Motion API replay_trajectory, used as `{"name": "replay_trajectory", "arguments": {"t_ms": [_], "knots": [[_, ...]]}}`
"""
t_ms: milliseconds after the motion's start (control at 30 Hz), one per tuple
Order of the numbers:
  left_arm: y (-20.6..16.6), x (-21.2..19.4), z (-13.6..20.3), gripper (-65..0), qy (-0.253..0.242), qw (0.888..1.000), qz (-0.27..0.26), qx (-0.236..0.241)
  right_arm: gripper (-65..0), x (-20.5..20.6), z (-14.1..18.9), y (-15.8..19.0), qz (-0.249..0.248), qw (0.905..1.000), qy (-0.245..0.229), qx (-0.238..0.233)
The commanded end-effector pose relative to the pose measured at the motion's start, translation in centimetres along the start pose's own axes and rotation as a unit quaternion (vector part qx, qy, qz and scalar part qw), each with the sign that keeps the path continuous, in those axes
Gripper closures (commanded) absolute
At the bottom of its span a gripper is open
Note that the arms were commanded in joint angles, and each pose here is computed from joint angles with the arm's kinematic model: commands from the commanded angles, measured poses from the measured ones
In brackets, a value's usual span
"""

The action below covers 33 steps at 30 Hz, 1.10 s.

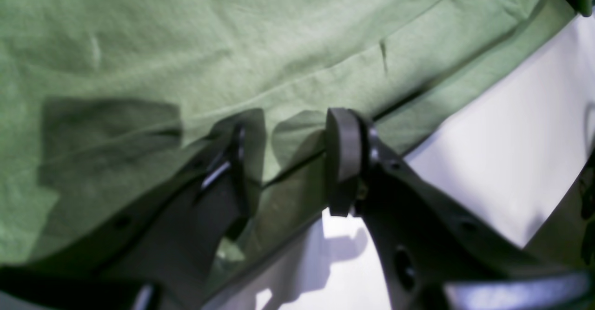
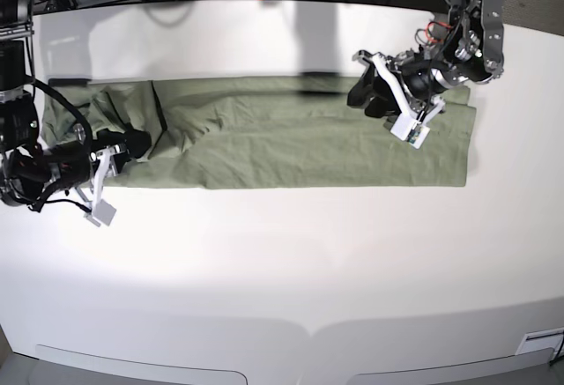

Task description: Fold the T-shirt properly

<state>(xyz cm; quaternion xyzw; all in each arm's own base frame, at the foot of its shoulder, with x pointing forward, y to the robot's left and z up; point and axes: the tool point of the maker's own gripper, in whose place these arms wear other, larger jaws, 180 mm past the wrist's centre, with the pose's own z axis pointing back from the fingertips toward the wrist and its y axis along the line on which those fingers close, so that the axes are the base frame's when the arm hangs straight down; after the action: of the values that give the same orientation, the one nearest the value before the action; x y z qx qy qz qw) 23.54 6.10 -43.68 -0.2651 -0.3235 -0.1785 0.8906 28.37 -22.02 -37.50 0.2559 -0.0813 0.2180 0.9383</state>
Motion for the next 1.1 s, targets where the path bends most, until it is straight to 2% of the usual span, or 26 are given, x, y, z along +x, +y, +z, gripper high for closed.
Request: {"name": "replay_trajectory", "arguments": {"t_ms": [0,200,233,300,467,667,733,833,867,1067], "knots": [[0.7,-0.5,0.3,-21.9,0.017,1.000,-0.004,0.013,-13.0,1.3,0.8,-0.1,0.011,0.9998,-0.016,-0.007],[0.7,-0.5,0.3,-21.9,0.017,1.000,-0.005,0.013,-12.8,1.9,-0.5,1.1,0.016,0.9996,-0.021,0.009],[0.7,-0.5,0.3,-21.9,0.017,1.000,-0.005,0.013,-9.9,1.9,-0.5,1.0,0.016,0.9996,-0.021,0.009],[0.7,-0.6,0.3,-21.9,0.018,1.000,-0.005,0.013,0.0,2.0,-0.4,1.0,0.017,0.9996,-0.022,0.008],[0.7,-0.6,0.3,-21.9,0.018,1.000,-0.005,0.013,0.0,2.6,0.3,0.6,0.020,0.9994,-0.027,0.000],[0.7,-0.6,0.3,-21.9,0.018,1.000,-0.005,0.013,0.0,4.7,4.8,-1.3,0.033,0.9971,-0.053,-0.044],[0.7,-0.5,0.2,-21.9,0.018,1.000,-0.005,0.013,0.0,5.3,5.9,-1.2,0.035,0.9963,-0.069,-0.037],[0.6,-0.5,0.2,-21.9,0.017,1.000,-0.004,0.012,-16.4,5.1,6.6,-0.8,0.028,0.9961,-0.082,-0.016],[0.6,-0.5,0.2,-21.9,0.017,1.000,-0.004,0.012,-19.3,4.9,6.7,-0.6,0.025,0.9961,-0.085,-0.007],[0.6,-0.5,0.2,-21.9,0.017,1.000,-0.004,0.012,-19.8,1.3,4.7,-0.3,-0.005,0.9982,-0.056,0.020]]}}
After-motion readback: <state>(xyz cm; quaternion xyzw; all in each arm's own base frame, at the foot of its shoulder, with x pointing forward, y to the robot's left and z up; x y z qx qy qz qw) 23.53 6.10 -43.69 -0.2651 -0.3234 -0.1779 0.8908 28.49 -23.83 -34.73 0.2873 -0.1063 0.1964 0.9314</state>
